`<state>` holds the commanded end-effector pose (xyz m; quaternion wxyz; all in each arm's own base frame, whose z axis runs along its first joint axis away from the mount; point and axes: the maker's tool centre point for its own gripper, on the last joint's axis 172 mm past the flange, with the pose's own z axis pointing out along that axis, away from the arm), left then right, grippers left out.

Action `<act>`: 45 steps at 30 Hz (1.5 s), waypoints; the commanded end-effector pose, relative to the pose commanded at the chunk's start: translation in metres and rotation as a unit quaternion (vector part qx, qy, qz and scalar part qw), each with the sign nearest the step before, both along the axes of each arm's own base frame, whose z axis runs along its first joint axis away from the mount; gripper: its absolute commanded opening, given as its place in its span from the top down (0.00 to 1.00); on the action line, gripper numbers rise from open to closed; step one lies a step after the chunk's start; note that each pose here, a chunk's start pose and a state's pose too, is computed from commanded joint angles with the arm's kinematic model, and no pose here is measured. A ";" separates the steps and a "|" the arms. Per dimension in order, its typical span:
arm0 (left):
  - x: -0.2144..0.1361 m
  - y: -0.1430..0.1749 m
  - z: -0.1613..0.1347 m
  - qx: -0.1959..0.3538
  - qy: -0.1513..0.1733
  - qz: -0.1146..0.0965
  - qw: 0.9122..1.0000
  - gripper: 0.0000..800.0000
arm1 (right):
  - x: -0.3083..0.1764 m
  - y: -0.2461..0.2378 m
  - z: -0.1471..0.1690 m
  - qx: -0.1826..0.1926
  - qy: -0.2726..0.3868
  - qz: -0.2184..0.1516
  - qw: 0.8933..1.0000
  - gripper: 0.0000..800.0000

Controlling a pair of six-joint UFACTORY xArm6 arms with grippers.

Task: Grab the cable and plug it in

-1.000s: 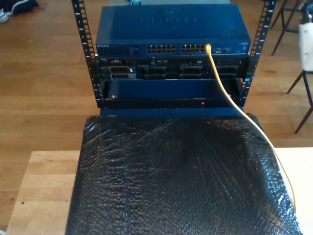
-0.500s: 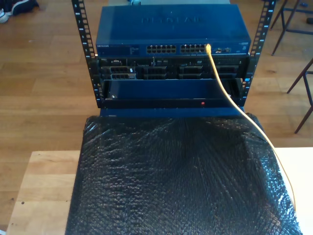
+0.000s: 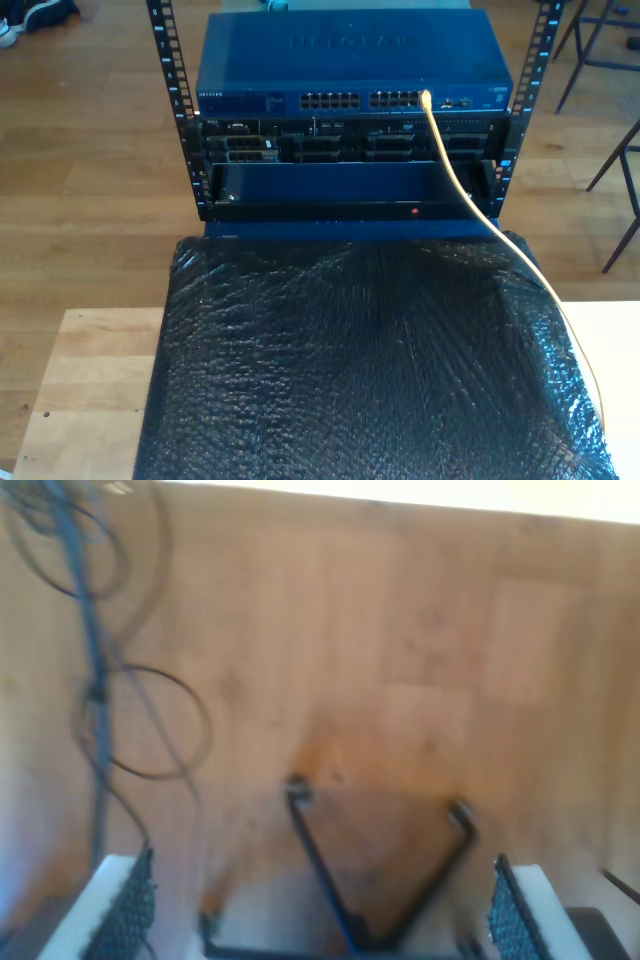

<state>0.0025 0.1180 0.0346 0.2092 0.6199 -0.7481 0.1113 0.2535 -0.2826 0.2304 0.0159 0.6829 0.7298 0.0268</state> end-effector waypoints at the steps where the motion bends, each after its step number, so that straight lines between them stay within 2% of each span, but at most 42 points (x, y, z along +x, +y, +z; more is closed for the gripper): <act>1: 0.000 0.000 0.000 0.000 0.000 0.000 1.000 0.00 | -0.010 -0.001 -0.002 0.007 0.006 -0.001 1.000 0.01; 10: 0.000 0.000 0.000 0.000 0.000 0.000 1.000 0.00 | -0.092 -0.004 -0.013 0.054 0.031 0.003 0.998 0.01; 16: 0.000 0.000 0.000 0.000 0.000 0.001 1.000 0.00 | -0.144 0.012 -0.027 0.090 0.032 0.025 0.995 0.01; 21: 0.000 0.000 0.000 0.000 0.000 0.000 1.000 0.00 | -0.173 0.036 -0.047 0.108 0.029 0.029 0.993 0.01; 36: 0.000 0.000 0.000 0.000 0.000 0.000 1.000 0.00 | -0.204 0.100 -0.101 0.165 0.035 0.012 0.986 0.01; 45: 0.000 0.000 0.000 0.000 0.000 0.000 1.000 0.00 | -0.217 0.099 -0.130 0.151 0.023 0.009 0.988 0.02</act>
